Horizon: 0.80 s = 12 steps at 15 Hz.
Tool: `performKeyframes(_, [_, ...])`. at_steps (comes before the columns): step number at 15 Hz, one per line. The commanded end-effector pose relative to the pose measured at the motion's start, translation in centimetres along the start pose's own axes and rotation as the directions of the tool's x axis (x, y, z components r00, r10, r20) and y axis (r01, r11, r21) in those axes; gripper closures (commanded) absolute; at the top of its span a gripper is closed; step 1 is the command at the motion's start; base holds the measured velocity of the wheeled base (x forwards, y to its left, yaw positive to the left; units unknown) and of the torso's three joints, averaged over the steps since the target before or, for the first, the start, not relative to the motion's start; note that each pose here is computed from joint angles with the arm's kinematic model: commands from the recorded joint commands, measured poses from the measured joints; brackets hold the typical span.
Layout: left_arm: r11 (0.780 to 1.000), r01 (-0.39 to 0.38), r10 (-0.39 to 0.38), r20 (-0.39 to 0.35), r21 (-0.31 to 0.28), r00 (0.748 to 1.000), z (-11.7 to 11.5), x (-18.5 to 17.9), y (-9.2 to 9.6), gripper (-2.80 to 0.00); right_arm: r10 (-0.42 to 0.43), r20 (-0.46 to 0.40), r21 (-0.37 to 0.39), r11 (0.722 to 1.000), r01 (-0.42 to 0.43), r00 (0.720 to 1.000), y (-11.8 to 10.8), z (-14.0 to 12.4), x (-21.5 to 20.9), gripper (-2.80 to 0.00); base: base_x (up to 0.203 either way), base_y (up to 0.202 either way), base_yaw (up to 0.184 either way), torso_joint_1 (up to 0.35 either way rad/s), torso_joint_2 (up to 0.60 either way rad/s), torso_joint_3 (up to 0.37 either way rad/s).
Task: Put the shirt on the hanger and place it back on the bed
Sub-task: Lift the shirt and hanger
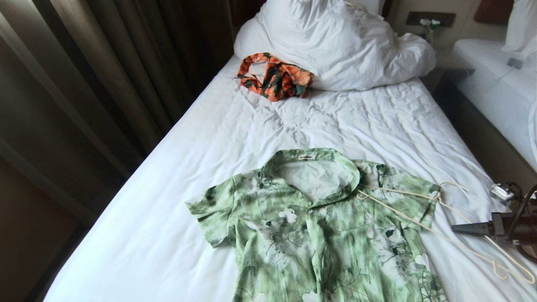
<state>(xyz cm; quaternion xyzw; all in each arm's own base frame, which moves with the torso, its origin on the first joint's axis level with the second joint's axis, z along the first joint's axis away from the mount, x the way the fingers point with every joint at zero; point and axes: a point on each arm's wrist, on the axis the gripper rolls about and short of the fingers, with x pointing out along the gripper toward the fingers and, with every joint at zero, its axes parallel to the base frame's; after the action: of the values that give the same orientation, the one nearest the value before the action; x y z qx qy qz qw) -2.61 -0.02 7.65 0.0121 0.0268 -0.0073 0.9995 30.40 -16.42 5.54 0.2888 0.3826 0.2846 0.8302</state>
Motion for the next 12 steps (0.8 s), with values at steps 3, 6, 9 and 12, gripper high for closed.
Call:
performKeyframes(3, [1.000,0.000,0.000,-0.001,0.000,1.000,0.0,0.0,0.0,0.00,-0.017,0.057,-0.118,0.993,0.023,0.998,4.7,0.7,-2.5,0.00,0.000,0.000,0.000,0.000,0.00,0.000])
performKeyframes(6, [1.000,0.000,0.000,-0.001,0.000,1.000,0.0,0.0,0.0,0.00,-0.026,0.095,-0.242,0.969,0.048,0.995,8.1,0.9,-4.0,0.00,0.000,0.000,0.000,0.000,0.00,0.000])
performKeyframes(9, [1.000,0.000,0.000,-0.001,0.000,1.000,0.0,0.0,0.0,0.00,-0.028,0.131,-0.342,0.937,0.072,0.991,11.3,0.9,-5.3,0.00,0.000,0.000,0.000,0.000,0.00,0.000])
performKeyframes(12, [1.000,0.000,0.000,-0.001,0.000,1.000,0.0,0.0,0.0,0.00,-0.029,0.169,-0.445,0.890,0.103,0.985,13.9,0.8,-6.5,0.00,0.000,0.000,0.000,0.000,0.00,0.000])
